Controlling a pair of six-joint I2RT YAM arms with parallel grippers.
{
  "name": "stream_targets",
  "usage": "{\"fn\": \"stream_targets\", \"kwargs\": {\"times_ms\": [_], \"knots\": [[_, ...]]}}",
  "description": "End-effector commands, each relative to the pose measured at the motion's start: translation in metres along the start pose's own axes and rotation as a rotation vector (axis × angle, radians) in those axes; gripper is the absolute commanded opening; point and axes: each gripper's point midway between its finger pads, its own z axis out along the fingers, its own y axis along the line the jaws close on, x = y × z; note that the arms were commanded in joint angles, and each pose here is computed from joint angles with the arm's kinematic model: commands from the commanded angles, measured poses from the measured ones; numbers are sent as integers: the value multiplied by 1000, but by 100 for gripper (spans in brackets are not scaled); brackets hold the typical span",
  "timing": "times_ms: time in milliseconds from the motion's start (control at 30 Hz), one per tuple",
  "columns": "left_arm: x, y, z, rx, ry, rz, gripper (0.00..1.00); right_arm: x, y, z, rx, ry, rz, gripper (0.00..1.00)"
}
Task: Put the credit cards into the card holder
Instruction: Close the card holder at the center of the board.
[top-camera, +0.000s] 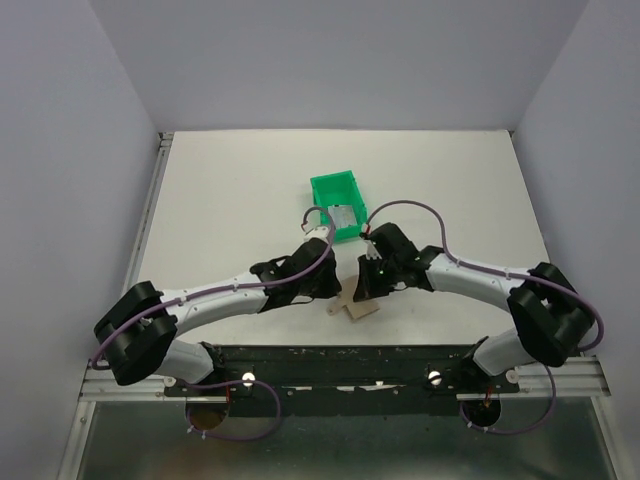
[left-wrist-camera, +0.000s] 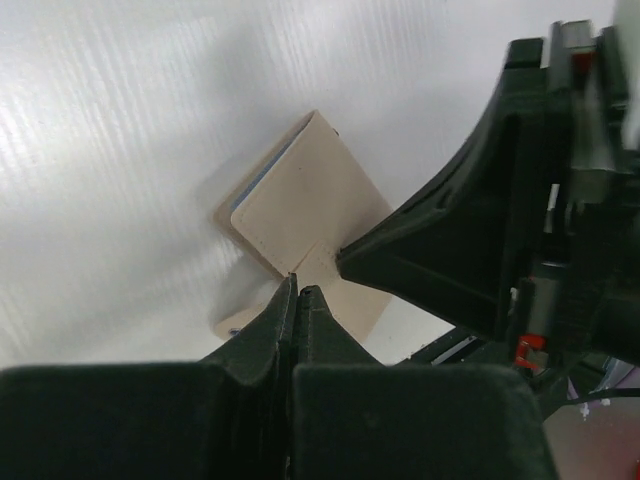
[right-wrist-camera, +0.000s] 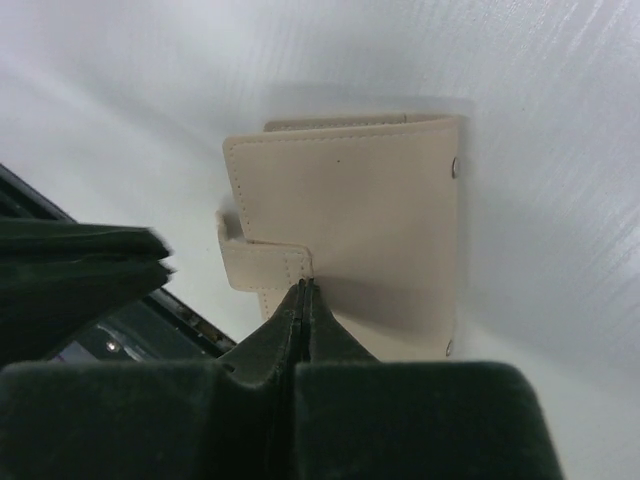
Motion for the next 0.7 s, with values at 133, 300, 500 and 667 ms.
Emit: {"fn": "stream_targets", "kwargs": {"times_ms": [133,300,500,667], "knots": [[4,-32,10,91,34,39,0,-22,-7,-44,85,-179,12,23],[18,-28,20,77,82,38,0,-22,-42,-44,163,-167,82,24],[33,-11,22,39,106,17,0,-22,-52,-41,137,-140,90,47],[45,2,23,11,124,4,0,-20,-46,-33,30,-98,94,50]]}}
